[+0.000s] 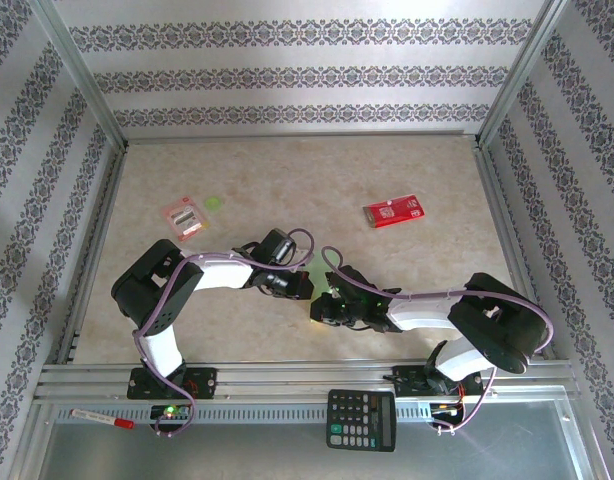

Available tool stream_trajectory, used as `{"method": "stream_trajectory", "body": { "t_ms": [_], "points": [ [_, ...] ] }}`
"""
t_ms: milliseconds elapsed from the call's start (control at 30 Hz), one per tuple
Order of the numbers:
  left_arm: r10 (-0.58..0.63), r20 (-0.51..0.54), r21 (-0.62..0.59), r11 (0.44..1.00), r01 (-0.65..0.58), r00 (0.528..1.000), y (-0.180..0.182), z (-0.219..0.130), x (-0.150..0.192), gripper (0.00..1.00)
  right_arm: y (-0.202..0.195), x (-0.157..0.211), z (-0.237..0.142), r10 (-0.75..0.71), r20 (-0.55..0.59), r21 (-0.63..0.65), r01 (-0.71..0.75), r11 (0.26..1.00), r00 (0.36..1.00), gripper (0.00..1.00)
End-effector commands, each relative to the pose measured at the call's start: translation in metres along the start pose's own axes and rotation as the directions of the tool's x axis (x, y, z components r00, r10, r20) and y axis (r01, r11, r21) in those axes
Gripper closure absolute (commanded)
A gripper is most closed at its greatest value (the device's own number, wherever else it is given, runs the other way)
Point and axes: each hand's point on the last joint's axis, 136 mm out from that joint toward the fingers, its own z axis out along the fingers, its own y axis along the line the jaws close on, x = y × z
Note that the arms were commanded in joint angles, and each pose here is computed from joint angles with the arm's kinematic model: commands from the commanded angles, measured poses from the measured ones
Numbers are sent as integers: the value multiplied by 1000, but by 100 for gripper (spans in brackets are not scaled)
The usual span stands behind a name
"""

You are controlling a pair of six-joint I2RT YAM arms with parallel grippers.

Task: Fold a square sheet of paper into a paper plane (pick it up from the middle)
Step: Fold the triangle at the bottom-center of the table.

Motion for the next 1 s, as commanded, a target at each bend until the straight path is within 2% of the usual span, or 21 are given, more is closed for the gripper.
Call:
{"method": "stream_trajectory", "body": {
  "t_ms": [0,433,967],
  "points": [
    [-2,-13,-4,1000,2,1000,2,0,-3,98,-9,2,2,8,10,25,-8,1000,1000,91],
    [-23,-38,-56,998,21,999,19,7,4,100,-20,10,3,19,-17,49,-18,999,1000,91],
    [-24,-24,-73,997,22,999,23,0,10,100,21,-17,-18,18,47,-77,-14,997,999,90]
  ]
}}
